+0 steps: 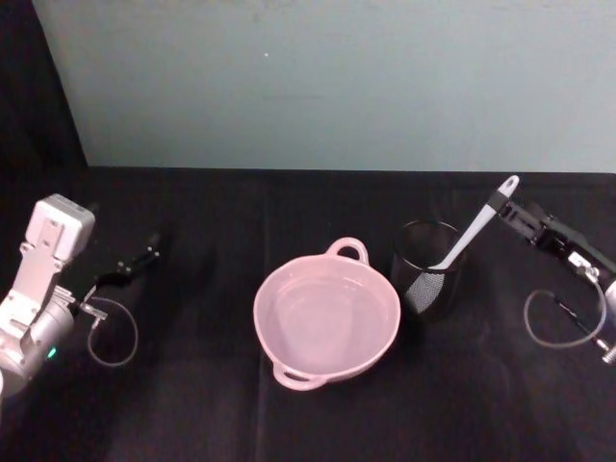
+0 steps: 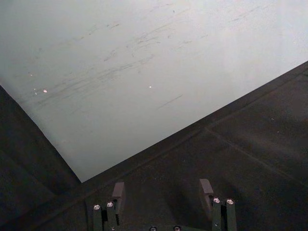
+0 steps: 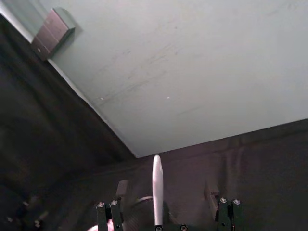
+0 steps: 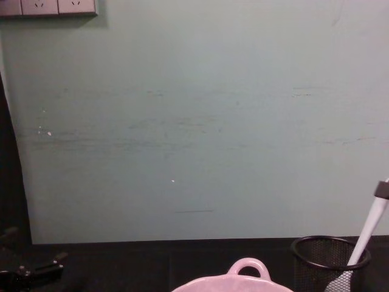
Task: Use the one hand to pick up the spoon and stir the clear water in the bowl.
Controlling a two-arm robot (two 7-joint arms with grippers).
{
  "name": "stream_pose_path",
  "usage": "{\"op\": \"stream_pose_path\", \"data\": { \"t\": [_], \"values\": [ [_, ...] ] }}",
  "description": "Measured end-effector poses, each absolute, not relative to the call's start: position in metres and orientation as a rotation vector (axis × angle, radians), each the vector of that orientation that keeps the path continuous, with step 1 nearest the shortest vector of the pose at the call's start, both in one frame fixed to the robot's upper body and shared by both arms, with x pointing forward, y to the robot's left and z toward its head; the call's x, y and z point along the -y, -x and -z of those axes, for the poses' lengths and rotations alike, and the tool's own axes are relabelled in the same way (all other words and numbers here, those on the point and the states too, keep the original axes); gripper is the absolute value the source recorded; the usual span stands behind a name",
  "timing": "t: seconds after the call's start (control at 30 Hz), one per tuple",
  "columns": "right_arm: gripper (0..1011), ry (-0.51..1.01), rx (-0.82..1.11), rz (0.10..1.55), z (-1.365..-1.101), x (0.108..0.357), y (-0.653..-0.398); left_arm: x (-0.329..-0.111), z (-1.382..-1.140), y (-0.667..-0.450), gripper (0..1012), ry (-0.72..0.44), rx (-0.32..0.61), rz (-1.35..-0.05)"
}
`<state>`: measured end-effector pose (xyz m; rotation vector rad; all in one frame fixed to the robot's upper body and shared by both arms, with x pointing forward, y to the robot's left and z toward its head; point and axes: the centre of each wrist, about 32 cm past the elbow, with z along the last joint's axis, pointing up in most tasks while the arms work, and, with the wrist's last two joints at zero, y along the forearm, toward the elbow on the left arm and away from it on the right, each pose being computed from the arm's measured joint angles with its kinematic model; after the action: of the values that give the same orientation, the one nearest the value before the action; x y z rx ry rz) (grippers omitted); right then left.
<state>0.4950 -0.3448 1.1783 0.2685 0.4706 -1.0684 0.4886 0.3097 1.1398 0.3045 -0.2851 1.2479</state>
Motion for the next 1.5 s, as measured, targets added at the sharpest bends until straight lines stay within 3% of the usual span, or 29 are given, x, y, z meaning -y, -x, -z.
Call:
{"op": "stream_pose_path", "data": {
  "t": [0.53,1.23,1.5],
  "values": [
    [1002,-0.328,-0.578,1.011,-1.176,0.328,-0.525,-0.31,-1.14,-0.489,1005,-0.304,0.285,-1.248],
    [1000,-0.325,-0.576,1.014,-1.176,0.328,-0.526,-0.31,-1.14,-0.489,1005,-0.304,0.285,-1.248],
    [811,-0.327,-0.578,1.012,-1.176,0.328,-0.526,-0.31,-1.14,-0.489,1005,-0.304,0.285,-1.248]
  ]
}}
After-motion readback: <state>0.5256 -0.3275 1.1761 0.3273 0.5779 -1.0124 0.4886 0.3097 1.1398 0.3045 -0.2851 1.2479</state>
